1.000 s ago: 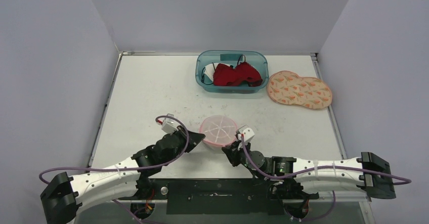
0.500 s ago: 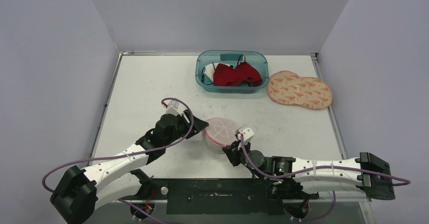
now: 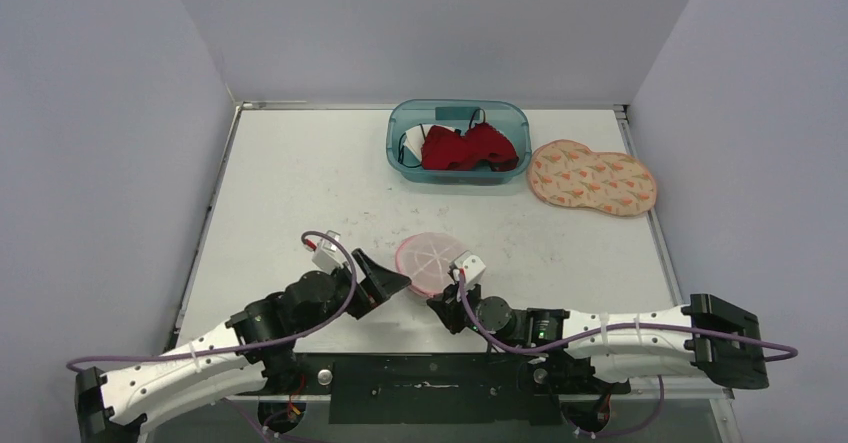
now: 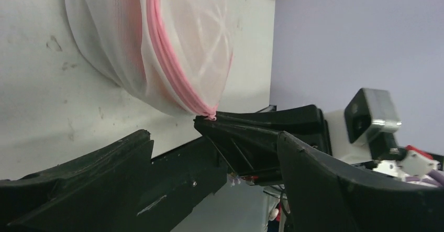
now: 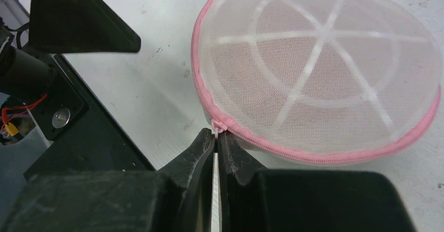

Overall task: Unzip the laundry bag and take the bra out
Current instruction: Unzip the laundry bag at the center of the board.

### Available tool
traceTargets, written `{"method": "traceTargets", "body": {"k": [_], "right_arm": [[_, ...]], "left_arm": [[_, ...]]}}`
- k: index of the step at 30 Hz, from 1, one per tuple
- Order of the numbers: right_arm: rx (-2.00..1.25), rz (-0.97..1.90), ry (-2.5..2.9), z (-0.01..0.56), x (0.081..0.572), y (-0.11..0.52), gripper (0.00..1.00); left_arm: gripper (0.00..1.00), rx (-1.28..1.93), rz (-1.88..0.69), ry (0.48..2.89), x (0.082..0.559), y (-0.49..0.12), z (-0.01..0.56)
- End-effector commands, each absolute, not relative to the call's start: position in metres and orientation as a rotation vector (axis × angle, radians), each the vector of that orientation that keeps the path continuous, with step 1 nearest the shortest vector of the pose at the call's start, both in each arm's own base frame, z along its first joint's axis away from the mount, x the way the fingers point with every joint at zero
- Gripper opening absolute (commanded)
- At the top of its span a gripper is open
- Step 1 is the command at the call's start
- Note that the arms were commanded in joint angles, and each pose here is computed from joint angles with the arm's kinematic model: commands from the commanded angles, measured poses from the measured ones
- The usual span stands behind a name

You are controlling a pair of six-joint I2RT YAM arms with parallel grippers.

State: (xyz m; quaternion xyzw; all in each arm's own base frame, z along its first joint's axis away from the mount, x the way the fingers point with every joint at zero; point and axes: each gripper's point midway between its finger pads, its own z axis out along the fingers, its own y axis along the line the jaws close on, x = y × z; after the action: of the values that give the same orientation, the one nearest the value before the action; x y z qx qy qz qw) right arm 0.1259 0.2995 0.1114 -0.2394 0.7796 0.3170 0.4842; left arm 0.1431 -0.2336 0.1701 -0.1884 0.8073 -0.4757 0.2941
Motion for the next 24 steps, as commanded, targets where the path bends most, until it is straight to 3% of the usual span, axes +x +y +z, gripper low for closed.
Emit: {"method": "traceTargets", "body": {"k": [1, 7, 12, 17, 22, 24], "right_arm": [[-0.594, 0.897, 1.794, 0.15, 0.125, 0.33, 0.05], [-0.619, 0.929, 1.779, 0.156, 0.121, 0.338, 0.05], [-0.622, 0.939, 1.779, 0.155, 0.119, 0.337, 0.05], [-0.62, 0.933, 1.786, 0.153, 0.118, 0.334, 0.05], [-0.613, 0.914, 1.796, 0.151, 0.12, 0.33, 0.05], [-0.609, 0.904, 1.8, 0.15, 0.121, 0.328, 0.05]], "left_arm": [[0.86, -0.613, -1.293, 2.116, 0.144, -0.253, 0.17], [0.69, -0.608, -1.242, 2.143, 0.156, -0.283, 0.166], [0.5, -0.675, -1.208, 2.115, 0.164, -0.279, 0.163], [0.39, -0.708, -1.174, 2.083, 0.17, -0.27, 0.161], [0.16, -0.715, -1.133, 2.076, 0.173, -0.263, 0.157], [0.12, -0.721, -1.123, 2.073, 0.175, -0.261, 0.156]]}}
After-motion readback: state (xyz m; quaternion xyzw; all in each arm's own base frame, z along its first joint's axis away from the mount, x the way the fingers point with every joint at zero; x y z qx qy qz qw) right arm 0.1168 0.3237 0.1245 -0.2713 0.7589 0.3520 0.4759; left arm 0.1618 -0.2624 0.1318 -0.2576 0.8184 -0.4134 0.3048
